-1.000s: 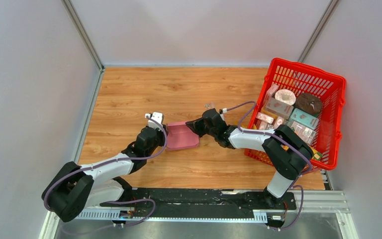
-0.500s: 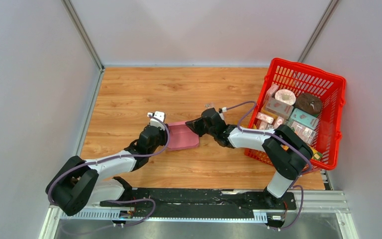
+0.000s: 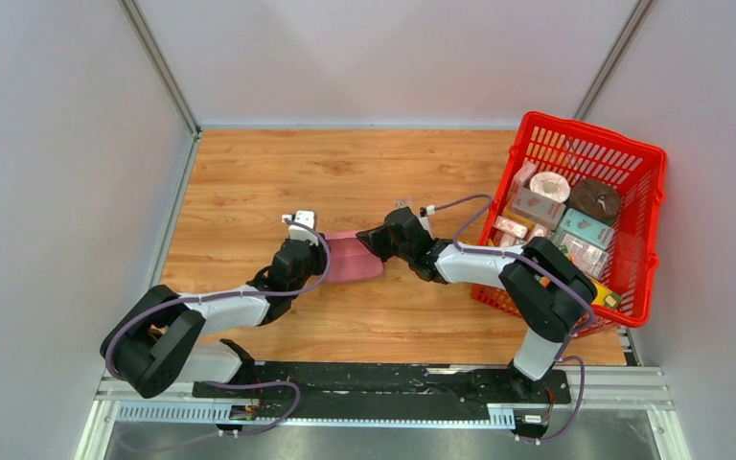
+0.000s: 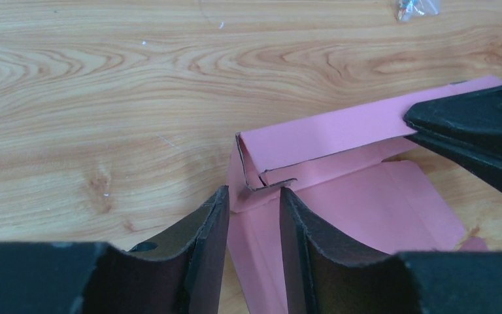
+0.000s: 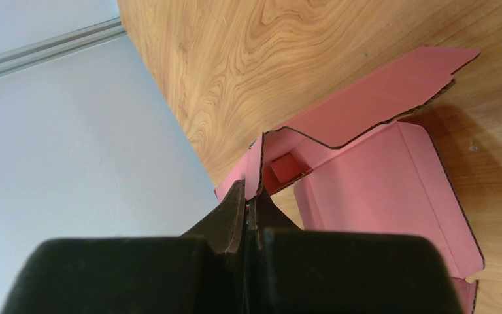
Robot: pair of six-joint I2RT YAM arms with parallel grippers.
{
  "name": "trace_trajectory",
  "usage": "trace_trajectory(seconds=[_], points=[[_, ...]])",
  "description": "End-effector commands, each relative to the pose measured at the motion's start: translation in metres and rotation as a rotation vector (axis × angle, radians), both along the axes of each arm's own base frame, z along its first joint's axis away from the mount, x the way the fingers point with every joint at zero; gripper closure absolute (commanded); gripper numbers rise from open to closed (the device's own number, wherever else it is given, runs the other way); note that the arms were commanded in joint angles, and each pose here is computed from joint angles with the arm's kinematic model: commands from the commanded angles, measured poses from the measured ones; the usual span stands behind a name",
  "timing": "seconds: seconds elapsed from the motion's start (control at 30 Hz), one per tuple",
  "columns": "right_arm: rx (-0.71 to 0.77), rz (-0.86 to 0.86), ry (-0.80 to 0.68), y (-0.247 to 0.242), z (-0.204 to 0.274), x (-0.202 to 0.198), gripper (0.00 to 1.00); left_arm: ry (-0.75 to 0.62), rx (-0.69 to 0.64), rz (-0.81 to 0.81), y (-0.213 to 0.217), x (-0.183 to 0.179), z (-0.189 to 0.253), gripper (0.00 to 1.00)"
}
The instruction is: Fold the paper box
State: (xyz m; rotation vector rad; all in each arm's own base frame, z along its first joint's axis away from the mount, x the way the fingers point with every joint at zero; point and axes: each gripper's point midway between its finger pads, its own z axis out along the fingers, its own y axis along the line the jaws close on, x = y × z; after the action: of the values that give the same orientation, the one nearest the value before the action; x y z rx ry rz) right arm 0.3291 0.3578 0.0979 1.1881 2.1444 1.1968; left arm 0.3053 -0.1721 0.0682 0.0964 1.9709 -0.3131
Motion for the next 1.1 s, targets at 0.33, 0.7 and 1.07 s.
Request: trace_trajectory(seconds=[0.33,0.7,1.07], points=[[-0.092,0.046,0.043,-0.002,-0.026,-0.017,1.00,-0.112,0.017,0.135,-0.006,0.025,0.022,0.86],[-0.071,0.046,0.044,-0.001,-0.024,-0.018,1.00,-0.090,0.089,0.156,-0.009,0.031,0.005,0.77],[-0.071,0.054,0.023,0.001,-0.018,-0.023,1.00,-0.032,0.237,0.349,0.014,0.026,-0.017,1.00]])
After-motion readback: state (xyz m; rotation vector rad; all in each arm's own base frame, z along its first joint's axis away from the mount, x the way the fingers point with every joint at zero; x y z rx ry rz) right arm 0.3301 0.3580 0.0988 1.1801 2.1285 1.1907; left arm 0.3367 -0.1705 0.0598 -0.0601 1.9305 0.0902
